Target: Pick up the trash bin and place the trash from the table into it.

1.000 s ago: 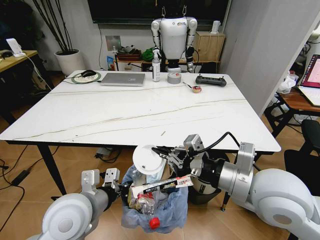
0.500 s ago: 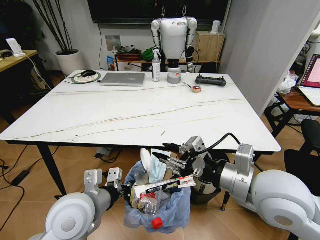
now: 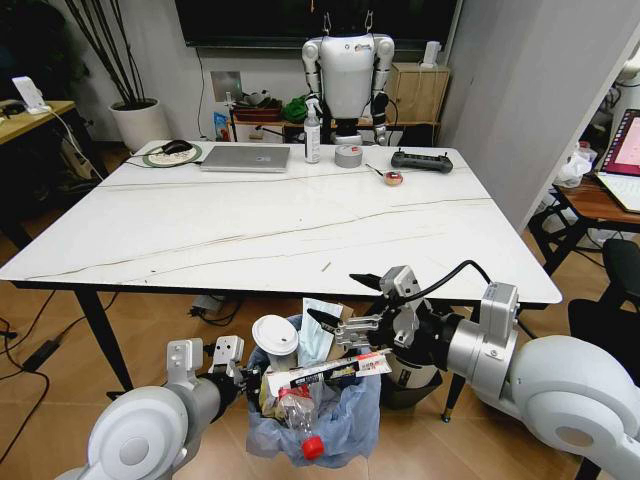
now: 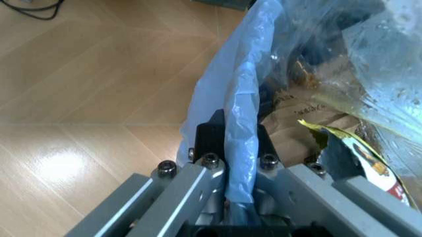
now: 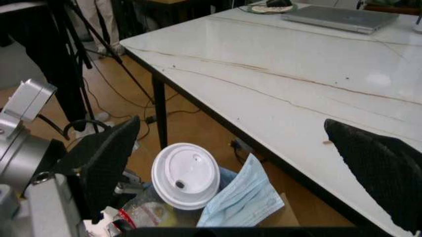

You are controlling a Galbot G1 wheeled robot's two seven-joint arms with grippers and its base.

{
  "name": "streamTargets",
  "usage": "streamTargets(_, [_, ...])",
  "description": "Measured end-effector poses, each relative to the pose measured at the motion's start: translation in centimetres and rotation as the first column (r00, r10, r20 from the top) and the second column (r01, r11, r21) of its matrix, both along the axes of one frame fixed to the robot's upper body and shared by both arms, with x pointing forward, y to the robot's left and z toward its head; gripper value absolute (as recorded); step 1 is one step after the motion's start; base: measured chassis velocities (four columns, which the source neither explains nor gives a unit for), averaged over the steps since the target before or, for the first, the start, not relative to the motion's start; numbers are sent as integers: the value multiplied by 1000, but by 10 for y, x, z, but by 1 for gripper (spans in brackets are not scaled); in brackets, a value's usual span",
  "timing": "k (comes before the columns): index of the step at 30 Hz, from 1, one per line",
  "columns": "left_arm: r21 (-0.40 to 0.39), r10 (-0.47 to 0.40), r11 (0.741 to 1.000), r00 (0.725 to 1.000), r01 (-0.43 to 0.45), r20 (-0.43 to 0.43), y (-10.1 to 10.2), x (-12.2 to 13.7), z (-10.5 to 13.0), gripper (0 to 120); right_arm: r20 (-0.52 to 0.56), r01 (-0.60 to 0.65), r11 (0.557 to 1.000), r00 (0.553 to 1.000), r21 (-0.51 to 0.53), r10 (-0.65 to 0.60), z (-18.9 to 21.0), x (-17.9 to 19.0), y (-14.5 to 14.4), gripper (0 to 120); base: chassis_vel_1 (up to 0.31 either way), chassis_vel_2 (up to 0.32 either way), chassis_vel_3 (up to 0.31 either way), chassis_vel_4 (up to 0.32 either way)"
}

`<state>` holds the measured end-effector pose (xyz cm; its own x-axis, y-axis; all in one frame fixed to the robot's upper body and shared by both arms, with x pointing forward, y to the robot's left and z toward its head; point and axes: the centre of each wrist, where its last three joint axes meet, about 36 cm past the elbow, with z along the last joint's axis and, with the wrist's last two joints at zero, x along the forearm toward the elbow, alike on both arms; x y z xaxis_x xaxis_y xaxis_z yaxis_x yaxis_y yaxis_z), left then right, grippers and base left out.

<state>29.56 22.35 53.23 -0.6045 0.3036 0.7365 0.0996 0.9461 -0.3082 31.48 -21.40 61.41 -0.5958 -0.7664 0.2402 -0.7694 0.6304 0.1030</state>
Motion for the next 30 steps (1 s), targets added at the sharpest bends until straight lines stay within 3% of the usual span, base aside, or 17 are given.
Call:
streamTargets(17, [57, 32, 998, 999, -32, 0, 13, -13, 5, 0, 74, 137, 985, 987, 100, -145, 11, 4, -3, 100, 0, 0, 0, 0])
streamTargets(23, [81, 43, 996, 999, -44, 11, 18, -15, 9, 0, 96, 274, 948, 952, 164, -292, 12, 4, -8, 100, 0, 0, 0, 0])
streamTargets(30, [101, 61, 993, 998, -62, 14, 21, -18, 8, 0, 110, 454, 875, 873, 171, -474, -9, -7, -31, 100, 0, 0, 0, 0])
